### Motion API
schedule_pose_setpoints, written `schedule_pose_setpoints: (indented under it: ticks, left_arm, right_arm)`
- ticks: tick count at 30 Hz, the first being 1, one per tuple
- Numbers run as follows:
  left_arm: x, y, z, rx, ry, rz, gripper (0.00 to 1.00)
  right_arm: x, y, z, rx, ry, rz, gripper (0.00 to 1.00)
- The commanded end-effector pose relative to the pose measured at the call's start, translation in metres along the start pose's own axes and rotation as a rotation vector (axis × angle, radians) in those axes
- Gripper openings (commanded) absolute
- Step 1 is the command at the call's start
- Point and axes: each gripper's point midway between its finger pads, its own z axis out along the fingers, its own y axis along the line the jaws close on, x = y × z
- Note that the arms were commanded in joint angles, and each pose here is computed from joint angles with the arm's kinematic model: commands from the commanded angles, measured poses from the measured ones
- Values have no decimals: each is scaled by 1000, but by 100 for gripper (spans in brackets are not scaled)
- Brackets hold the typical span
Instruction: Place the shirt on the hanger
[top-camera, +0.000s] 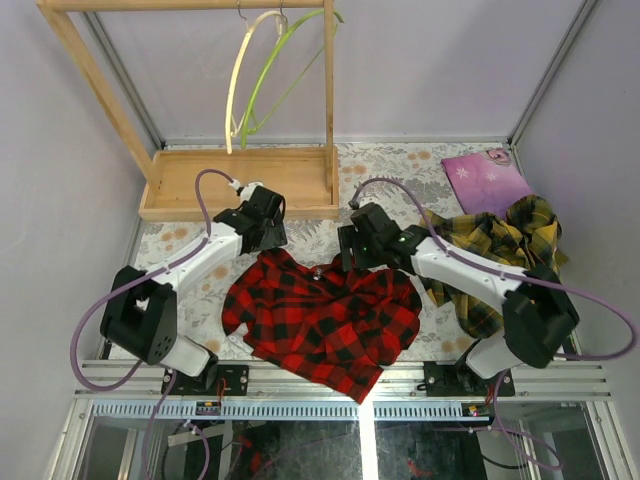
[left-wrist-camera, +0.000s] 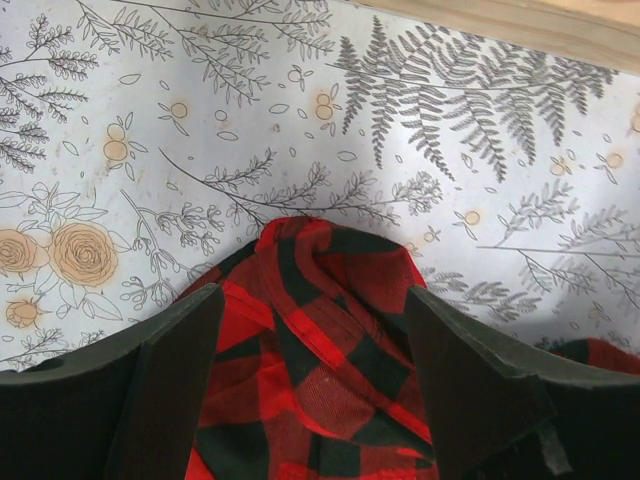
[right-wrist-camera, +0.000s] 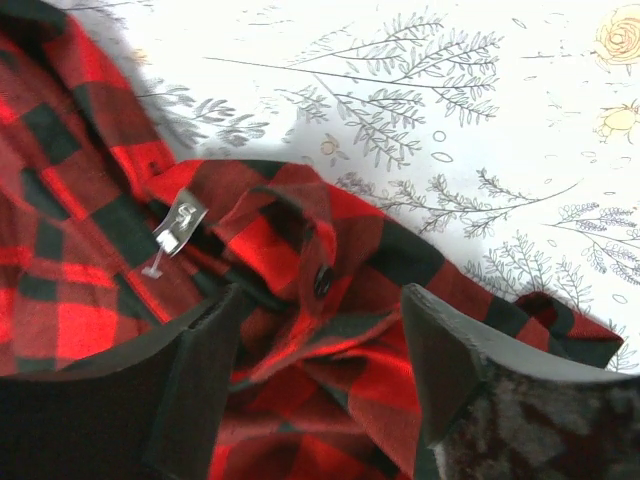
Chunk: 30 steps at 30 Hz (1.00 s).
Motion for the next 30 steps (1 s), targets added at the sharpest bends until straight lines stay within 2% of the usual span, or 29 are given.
schedule_pose_setpoints:
  ticks: [1,5,12,15,18,20,25,28,30]
  left_arm:
    - [-23,-1,11,-21,-69,-63,71]
    - [-15,-1,21,-29,-39,-52,63]
    - [13,3,37,-39,43,-36,56]
    - [25,7,41,-51,86,-25,49]
    - [34,16,42,-82,99,-21,44]
    - [36,20,42,-98,95,-17,36]
    - [30,20,40,-99,83,-6,3]
    - [14,14,20,-55,44,-15,0]
    - [0,2,-5,36,-1,-23,0]
  right_arm:
    - [-18,-10,18,119,-66,1,65]
    - [-9,-22,26,168,-56,-2,44]
    - [-1,-25,27,163,-58,5,21]
    - [2,-25,28,155,-53,6,11]
    - [4,-25,28,148,-52,8,8]
    - [3,-24,27,143,-56,10,6]
    - [-8,-21,14,126,-104,18,0]
    - [-26,-21,-10,123,-189,34,0]
    - [-42,-17,-31,99,-263,41,0]
